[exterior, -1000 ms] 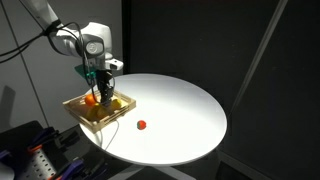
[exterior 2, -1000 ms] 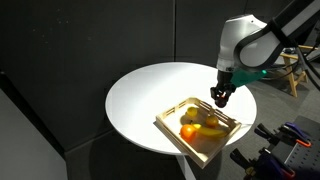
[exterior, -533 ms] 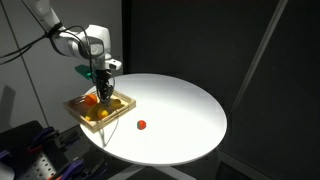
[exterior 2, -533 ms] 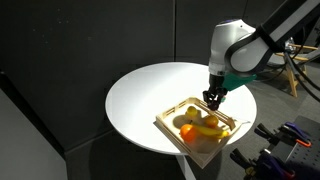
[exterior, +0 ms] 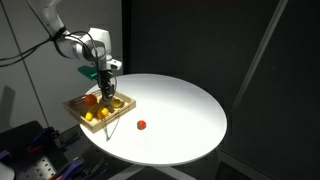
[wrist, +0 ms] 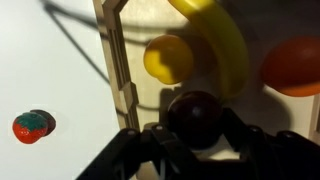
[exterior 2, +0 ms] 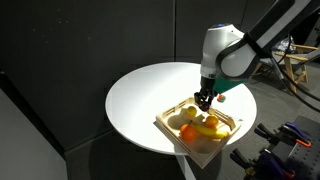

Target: Pick up the red apple from the table and put it in the wooden tray

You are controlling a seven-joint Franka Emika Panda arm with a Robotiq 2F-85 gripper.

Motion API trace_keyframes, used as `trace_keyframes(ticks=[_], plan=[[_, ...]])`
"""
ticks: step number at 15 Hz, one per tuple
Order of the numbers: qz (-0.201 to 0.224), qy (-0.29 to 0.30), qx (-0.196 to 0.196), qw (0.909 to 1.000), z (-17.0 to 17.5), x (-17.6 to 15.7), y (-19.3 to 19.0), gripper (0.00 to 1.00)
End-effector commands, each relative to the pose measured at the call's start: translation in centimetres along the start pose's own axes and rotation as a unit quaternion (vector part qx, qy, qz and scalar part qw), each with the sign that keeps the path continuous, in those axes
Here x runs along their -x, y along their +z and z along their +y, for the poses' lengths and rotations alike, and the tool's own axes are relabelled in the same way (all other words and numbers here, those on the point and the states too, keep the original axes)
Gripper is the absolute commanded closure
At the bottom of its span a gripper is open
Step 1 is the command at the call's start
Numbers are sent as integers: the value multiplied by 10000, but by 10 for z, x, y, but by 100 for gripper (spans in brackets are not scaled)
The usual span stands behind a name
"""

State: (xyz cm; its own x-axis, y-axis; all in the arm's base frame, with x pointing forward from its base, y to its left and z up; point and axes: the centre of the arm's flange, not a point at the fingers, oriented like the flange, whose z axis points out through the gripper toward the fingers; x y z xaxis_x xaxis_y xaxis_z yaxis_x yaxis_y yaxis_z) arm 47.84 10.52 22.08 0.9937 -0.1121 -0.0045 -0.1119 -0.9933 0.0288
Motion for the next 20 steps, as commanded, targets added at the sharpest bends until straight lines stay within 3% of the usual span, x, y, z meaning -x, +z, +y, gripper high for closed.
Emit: trace_keyframes(ticks=[1, 2, 3, 5, 7, 20], plan=[[95, 10, -49, 9999, -12, -12, 3, 70], [110, -2, -48, 9999, -13, -12, 4, 52], [113, -10, -51, 9999, -14, -13, 5, 20], [107, -15, -44, 9999, -15, -14, 7, 17], [100, -14, -41, 9999, -14, -14, 7, 0], [-246, 732, 190, 9968, 8, 7, -26, 0]])
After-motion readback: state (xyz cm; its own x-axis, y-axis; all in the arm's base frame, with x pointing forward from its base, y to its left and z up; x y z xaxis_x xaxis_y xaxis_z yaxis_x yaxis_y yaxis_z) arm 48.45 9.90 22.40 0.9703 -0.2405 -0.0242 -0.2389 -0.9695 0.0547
